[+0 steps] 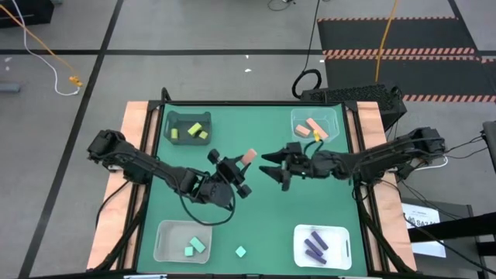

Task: Sort & place blocks by color
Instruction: Put the peach orange block into the transparent bin

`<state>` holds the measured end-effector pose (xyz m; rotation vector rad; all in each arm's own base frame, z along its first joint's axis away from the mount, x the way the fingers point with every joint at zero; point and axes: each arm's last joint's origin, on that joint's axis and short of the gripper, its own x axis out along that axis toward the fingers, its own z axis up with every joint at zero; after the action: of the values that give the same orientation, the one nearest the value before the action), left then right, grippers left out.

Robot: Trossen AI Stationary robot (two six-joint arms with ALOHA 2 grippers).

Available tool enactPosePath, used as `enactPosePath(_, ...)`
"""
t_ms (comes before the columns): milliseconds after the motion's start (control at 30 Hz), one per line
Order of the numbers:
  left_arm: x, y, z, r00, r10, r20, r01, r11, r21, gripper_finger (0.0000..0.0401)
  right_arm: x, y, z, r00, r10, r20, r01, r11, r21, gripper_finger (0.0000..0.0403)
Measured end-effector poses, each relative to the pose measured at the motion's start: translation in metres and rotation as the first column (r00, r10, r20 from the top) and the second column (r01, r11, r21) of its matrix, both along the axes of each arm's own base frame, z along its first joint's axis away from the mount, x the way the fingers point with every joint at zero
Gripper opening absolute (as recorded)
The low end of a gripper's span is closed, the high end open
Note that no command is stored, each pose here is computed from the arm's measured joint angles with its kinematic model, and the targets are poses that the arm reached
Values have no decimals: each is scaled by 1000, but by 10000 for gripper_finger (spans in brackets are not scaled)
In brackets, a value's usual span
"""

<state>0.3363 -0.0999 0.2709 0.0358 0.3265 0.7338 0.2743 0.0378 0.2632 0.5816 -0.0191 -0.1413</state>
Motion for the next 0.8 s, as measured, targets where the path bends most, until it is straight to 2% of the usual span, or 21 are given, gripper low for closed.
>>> enactPosePath(267,0,0,-1,1000,-7,-22,8,1000,22,130,40,-11,-10,997,-55,-52,56,998,18,279)
enactPosePath(433,-1,0,-2,999,-11,-41,12,999,29,130,50,-17,-11,996,-80,-42,80,997,5,264)
enactPosePath(567,-2,0,-3,999,-8,-47,9,1000,27,132,50,-21,-11,994,-98,-43,98,995,-6,203)
enactPosePath(700,-2,1,-3,999,-2,-41,3,1000,22,159,51,-23,-11,994,-98,-41,98,995,-9,95)
enactPosePath(767,-1,2,-3,999,4,-32,-3,1000,16,169,51,-23,-12,994,-99,-50,97,994,-45,39)
enactPosePath(800,-1,2,-3,1000,6,-28,-6,1000,12,170,51,-23,-12,994,-101,-52,98,993,-65,38)
